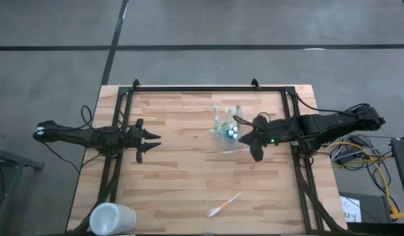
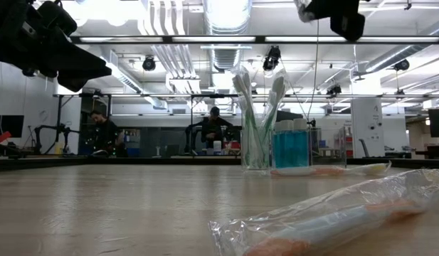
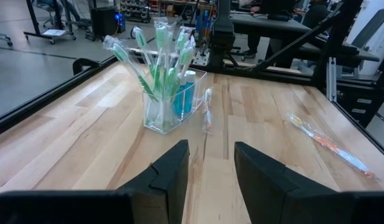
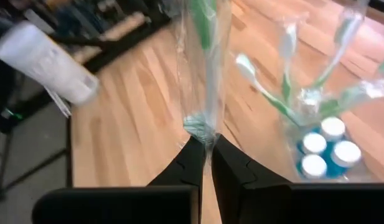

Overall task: Pick & Place toothbrushing station
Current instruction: Put the green toothbrush into the transparent organizer

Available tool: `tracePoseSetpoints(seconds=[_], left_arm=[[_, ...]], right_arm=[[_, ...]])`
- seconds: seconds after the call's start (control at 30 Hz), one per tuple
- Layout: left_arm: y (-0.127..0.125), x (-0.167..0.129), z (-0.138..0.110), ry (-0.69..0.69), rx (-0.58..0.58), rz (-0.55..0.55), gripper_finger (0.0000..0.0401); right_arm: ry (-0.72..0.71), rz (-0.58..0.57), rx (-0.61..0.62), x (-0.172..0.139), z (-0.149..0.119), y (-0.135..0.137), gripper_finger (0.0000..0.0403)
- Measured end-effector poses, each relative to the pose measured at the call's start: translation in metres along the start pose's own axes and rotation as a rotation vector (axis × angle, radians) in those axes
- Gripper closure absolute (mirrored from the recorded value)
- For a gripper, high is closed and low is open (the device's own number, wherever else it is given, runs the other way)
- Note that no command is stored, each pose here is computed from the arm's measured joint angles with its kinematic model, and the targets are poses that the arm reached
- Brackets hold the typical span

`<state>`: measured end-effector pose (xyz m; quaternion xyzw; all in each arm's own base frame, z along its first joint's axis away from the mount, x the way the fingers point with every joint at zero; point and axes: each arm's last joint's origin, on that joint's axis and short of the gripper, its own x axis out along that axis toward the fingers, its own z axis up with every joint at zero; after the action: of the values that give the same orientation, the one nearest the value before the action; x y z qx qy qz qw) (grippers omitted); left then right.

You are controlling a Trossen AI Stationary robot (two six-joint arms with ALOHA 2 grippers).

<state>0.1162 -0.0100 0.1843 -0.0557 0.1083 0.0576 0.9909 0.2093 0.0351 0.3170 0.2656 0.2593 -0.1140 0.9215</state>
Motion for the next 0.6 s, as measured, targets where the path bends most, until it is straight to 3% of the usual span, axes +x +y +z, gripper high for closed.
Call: tracePoseSetpoints(seconds=[0.13, 0.33, 0.6], left_arm=[[0.0, 0.0, 0.0, 0.0, 0.0, 0.0, 0.0265], [0.0, 0.0, 0.0, 0.0, 0.0, 0.0, 0.0265], [0.0, 0.0, 0.0, 0.0, 0.0, 0.0, 0.0265]], right_arm=[[0.12, -0.101, -0.049, 0.003, 0.003, 0.003, 0.039], [0.246, -0.352, -0.131, 0.002, 0.016, 0.009, 0.039], [0.27, -0.347, -0.239, 0.023, 0.026, 0.025, 0.039]])
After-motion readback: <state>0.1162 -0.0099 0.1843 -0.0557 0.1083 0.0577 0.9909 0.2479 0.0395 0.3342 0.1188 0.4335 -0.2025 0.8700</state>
